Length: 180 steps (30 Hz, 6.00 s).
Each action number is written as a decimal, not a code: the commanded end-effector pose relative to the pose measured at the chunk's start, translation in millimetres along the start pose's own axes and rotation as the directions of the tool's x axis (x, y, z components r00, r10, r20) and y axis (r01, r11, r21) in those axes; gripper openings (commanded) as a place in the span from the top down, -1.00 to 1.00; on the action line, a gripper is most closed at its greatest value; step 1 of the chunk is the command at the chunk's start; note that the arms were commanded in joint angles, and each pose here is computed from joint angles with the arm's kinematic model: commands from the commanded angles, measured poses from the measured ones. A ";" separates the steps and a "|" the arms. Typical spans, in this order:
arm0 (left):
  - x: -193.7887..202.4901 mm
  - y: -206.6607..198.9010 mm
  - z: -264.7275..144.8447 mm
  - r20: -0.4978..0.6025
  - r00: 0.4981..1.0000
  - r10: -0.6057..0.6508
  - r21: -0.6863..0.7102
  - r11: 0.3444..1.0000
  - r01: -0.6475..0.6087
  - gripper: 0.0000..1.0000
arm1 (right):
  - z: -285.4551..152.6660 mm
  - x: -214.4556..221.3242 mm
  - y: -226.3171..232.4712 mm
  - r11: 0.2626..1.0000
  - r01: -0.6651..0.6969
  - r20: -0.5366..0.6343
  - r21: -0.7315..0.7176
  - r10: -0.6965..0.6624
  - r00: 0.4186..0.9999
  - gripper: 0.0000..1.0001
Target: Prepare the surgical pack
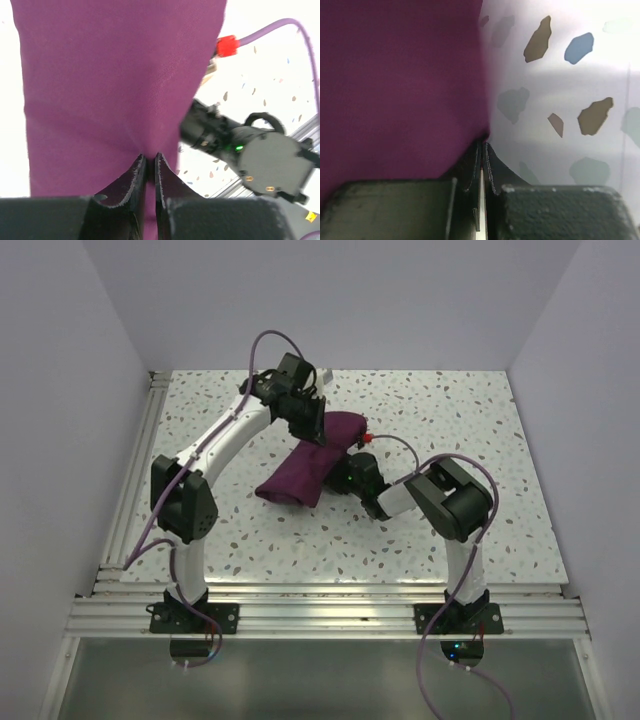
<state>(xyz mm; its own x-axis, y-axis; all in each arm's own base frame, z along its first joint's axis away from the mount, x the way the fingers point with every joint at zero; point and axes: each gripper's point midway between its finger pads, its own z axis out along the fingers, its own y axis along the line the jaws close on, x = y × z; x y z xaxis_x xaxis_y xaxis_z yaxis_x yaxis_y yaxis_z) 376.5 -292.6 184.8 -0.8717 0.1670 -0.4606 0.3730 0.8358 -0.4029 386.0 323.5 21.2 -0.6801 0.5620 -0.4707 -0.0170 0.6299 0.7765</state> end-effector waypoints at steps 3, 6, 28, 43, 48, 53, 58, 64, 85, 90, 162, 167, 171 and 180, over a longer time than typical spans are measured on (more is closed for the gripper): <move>-46.3 -51.7 -55.9 0.201 0.979 0.041 0.166 0.983 -0.075 1.00 | 9.2 3.2 13.1 0.999 0.026 0.029 -0.019 -0.025 0.999 1.00; -41.8 -51.0 -53.8 0.198 0.979 0.039 0.174 0.982 -0.074 1.00 | 8.0 2.8 13.5 0.999 -0.007 0.057 -0.048 0.010 0.998 1.00; -8.3 32.4 -28.7 0.170 0.980 0.101 -0.187 0.980 -0.069 0.43 | -24.6 21.4 -58.5 0.967 -0.012 0.007 0.254 0.010 1.000 0.03; 18.0 45.1 -17.3 0.126 0.979 0.161 -0.299 0.947 -0.117 0.11 | -80.1 -9.3 -46.3 0.948 0.077 0.005 0.310 -0.083 0.997 -0.10; 32.5 43.0 7.0 0.033 0.973 0.229 -0.367 0.908 -0.201 0.13 | -93.5 -18.0 -47.5 0.946 0.066 0.013 0.316 -0.074 0.997 0.04; 37.5 55.0 28.7 -0.030 0.968 0.250 -0.451 0.861 -0.237 0.15 | -106.4 -25.7 -49.0 0.947 0.068 0.032 0.313 -0.082 0.996 0.11; 40.3 71.3 41.2 -0.057 0.971 0.233 -0.518 0.824 -0.228 0.18 | -119.8 -31.9 -47.9 0.951 0.069 0.047 0.301 -0.087 0.995 0.10; 53.1 84.4 58.3 -0.104 0.972 0.210 -0.546 0.805 -0.232 0.24 | -133.7 -41.8 -41.4 0.956 0.069 0.073 0.284 -0.094 0.993 0.08; 126.3 120.2 106.1 -0.297 0.949 0.109 -0.565 0.781 -0.267 0.54 | -140.7 -46.4 -43.5 0.962 0.049 0.087 0.267 -0.075 0.993 0.08; 114.8 112.0 101.5 -0.258 0.959 0.121 -0.555 0.794 -0.249 1.00 | -142.6 -48.2 -43.3 0.962 0.052 0.090 0.269 -0.079 0.993 0.09; -22.8 -51.9 -54.6 0.189 0.980 0.062 0.174 0.980 -0.096 1.00 | -86.5 -56.3 0.0 0.977 0.062 0.070 -0.202 -0.049 0.996 0.07; -23.6 -53.7 -56.9 0.191 0.980 0.062 0.179 0.979 -0.097 1.00 | -87.2 -57.9 5.3 0.971 0.064 0.075 -0.229 -0.048 0.996 -0.30; -25.9 -57.4 -63.1 0.200 0.978 0.064 0.191 0.976 -0.103 1.00 | -88.8 -58.4 1.6 0.964 0.073 0.085 -0.257 -0.053 0.995 -0.21; -28.5 -66.9 -72.8 0.206 0.976 0.068 0.224 0.968 -0.114 1.00 | -100.3 -64.6 11.8 0.882 -0.028 0.085 -0.471 0.077 0.993 -0.11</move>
<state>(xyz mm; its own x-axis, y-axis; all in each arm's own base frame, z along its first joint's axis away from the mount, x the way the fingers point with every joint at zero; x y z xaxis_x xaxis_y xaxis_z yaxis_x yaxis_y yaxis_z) 348.9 -303.9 188.5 -0.8824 0.1739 -0.4372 0.3953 0.7780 -0.4883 354.9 232.5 45.7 -0.6776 0.6161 -0.4016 -0.1209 0.4453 0.8872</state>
